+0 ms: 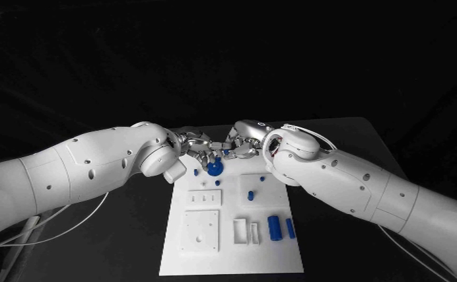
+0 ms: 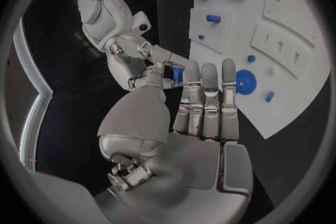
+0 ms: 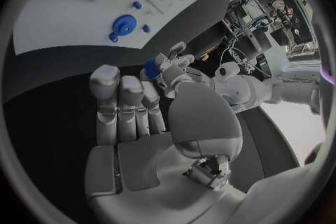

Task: Assemble the parts on the task board

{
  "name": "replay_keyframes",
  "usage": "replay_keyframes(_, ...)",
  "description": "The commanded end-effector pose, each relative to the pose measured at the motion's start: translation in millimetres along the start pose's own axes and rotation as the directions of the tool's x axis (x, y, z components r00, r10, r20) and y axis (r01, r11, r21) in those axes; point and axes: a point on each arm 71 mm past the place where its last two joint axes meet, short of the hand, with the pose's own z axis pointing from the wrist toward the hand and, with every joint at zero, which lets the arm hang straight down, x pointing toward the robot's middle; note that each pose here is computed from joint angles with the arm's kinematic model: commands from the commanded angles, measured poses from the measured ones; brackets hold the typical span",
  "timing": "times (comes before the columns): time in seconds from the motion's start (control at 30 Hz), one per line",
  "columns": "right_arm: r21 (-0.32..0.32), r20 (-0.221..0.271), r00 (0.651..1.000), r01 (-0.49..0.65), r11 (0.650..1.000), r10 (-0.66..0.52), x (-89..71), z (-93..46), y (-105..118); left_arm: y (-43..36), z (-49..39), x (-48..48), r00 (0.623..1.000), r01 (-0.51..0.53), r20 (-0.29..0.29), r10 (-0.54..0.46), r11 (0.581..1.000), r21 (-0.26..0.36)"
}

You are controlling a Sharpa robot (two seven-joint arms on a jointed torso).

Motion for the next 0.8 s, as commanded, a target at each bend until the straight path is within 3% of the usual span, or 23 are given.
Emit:
replay_keyframes(0.03, 0.001, -0.018, 1.000, 0.016, 1.000, -0.016, 1.4, 0.1, 1.6, -0.5, 0.9, -0.1, 1.000, -0.020, 0.009, 0.021, 1.000, -0.011)
replay_keyframes(0.8, -0.006, -0.024, 0.999, 0.028, 1.000, -0.029, 2.7, 1.8, 6.7, -1.2, 4.5, 0.3, 0.999, -0.039, 0.000, 0.039, 0.999, -0.031)
